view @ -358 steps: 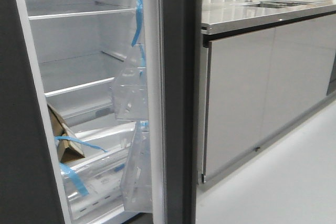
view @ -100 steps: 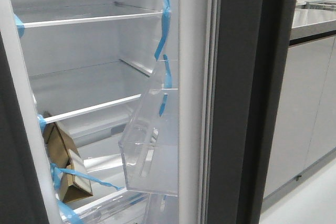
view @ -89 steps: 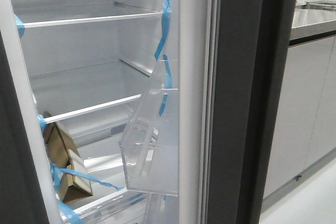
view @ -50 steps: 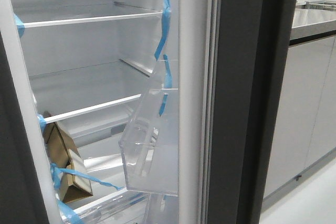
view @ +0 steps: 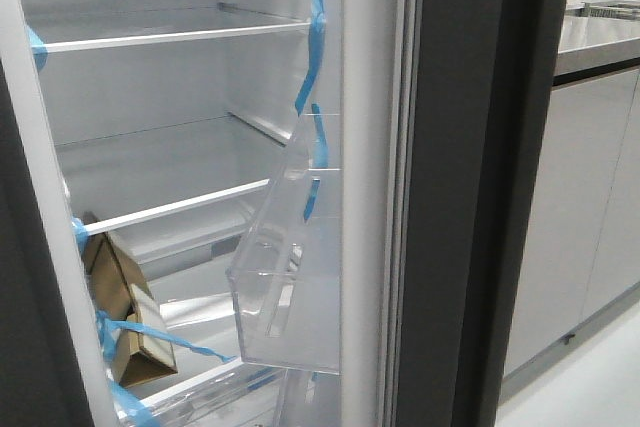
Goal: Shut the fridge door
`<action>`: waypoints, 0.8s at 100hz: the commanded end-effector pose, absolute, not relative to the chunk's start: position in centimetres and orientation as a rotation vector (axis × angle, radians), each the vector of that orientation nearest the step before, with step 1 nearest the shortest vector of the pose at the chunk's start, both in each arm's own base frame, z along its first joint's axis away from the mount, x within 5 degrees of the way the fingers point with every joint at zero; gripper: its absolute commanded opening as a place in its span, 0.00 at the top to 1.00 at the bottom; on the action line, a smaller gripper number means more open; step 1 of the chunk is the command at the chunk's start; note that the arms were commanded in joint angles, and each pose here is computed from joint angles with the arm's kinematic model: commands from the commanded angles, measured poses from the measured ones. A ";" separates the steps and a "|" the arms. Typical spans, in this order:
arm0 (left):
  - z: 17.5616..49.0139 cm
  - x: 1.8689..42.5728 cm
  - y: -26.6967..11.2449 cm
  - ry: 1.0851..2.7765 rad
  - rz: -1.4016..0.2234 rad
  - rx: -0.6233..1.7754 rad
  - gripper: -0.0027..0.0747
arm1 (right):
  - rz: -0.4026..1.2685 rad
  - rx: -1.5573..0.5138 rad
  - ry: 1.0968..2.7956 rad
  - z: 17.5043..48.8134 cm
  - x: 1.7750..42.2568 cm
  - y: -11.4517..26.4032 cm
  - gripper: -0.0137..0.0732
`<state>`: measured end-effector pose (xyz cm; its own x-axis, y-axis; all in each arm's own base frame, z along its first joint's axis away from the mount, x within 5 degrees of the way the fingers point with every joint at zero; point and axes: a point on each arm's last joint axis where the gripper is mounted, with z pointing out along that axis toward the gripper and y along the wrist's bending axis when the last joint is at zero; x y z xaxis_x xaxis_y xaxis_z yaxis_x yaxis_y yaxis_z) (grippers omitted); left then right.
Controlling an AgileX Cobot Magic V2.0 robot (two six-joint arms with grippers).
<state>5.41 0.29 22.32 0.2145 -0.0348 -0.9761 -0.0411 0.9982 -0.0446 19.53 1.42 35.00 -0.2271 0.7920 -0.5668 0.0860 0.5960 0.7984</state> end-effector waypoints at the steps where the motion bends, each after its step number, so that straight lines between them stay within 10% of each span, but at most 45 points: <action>1: 21.9 5.3 0.3 1.300 -0.006 -0.066 0.99 | 0.850 0.796 1.581 36.6 19.9 1.1 0.90; 80: 21.9 5.3 0.3 1.300 -0.006 -0.066 0.99 | 1.328 0.732 1.816 38.7 24.4 5.1 0.90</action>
<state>5.41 0.29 22.32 0.2145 -0.0348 -0.9761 -0.0411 0.9982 -0.0446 24.38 4.81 36.71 -0.5388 0.8141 -0.2165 0.0857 0.3087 0.9473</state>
